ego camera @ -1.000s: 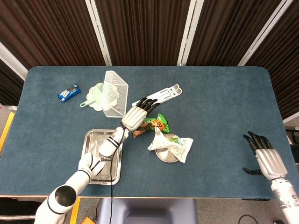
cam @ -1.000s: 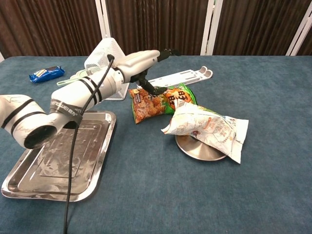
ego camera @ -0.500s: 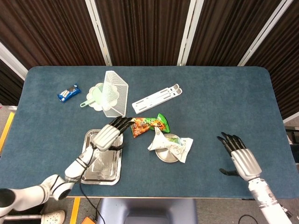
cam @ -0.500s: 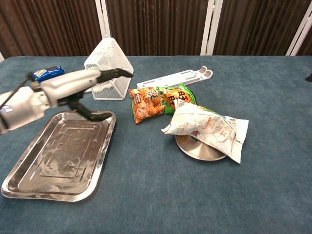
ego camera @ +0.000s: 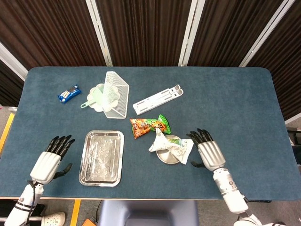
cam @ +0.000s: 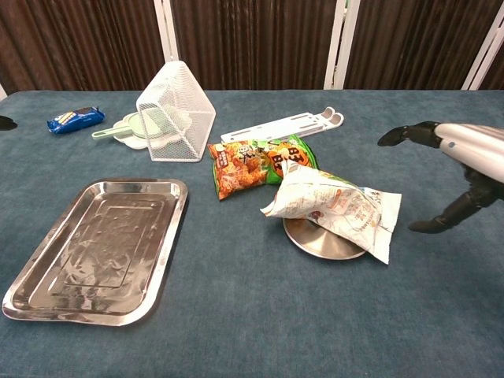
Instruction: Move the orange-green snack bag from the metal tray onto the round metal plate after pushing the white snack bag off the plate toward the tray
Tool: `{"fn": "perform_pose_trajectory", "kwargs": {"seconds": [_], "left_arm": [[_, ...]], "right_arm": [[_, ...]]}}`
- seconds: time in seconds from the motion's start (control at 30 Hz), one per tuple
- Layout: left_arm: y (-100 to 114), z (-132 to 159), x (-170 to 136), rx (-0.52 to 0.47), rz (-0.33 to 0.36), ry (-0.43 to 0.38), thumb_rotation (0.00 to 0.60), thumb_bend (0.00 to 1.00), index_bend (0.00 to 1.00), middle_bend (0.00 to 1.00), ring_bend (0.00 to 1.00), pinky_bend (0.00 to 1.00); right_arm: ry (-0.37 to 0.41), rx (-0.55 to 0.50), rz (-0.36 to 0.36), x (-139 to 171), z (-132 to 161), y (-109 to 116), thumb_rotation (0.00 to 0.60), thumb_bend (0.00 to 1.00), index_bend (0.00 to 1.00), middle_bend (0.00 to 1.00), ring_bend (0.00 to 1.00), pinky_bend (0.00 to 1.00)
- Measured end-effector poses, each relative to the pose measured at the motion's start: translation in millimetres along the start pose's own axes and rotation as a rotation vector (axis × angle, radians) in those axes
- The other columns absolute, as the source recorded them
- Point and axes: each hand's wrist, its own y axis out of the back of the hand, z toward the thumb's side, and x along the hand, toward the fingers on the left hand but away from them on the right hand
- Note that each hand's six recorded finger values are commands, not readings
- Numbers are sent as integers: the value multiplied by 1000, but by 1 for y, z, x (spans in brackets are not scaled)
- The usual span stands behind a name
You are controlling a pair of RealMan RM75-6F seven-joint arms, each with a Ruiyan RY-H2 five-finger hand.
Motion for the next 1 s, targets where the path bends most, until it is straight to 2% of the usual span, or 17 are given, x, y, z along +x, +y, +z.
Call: {"fn": "perform_pose_trajectory", "kwargs": {"seconds": [0.13, 0.33, 0.53, 0.67, 0.73, 0.87, 1.0], "left_arm": [[0, -19, -14, -36, -2, 36, 600, 366, 0, 0, 0, 27], [6, -32, -20, -34, 5, 50, 600, 367, 0, 0, 0, 27], [8, -41, -18, -51, -9, 68, 600, 365, 0, 0, 0, 27], [10, -45, -17, -52, -3, 74, 600, 365, 0, 0, 0, 27], [12, -47, -17, -52, 2, 80, 600, 366, 0, 0, 0, 27], [13, -48, -16, -60, 9, 81, 600, 366, 0, 0, 0, 27], [14, -51, -16, -58, 12, 86, 600, 366, 0, 0, 0, 27]], "right_arm": [[-19, 14, 26, -18, 17, -10, 600, 231, 286, 240, 73, 160], [-36, -4, 68, -33, 38, -23, 600, 232, 303, 247, 73, 151], [-78, -26, 90, -50, 45, -36, 600, 255, 371, 280, 87, 151], [-94, -42, 119, -58, 48, -45, 600, 322, 448, 321, 121, 164], [-94, -51, 137, -63, 53, -49, 600, 344, 512, 360, 167, 221], [-85, -48, 135, -70, 61, -54, 600, 422, 691, 485, 329, 429], [-75, -28, 89, -71, 64, -48, 600, 462, 753, 536, 397, 516]]}}
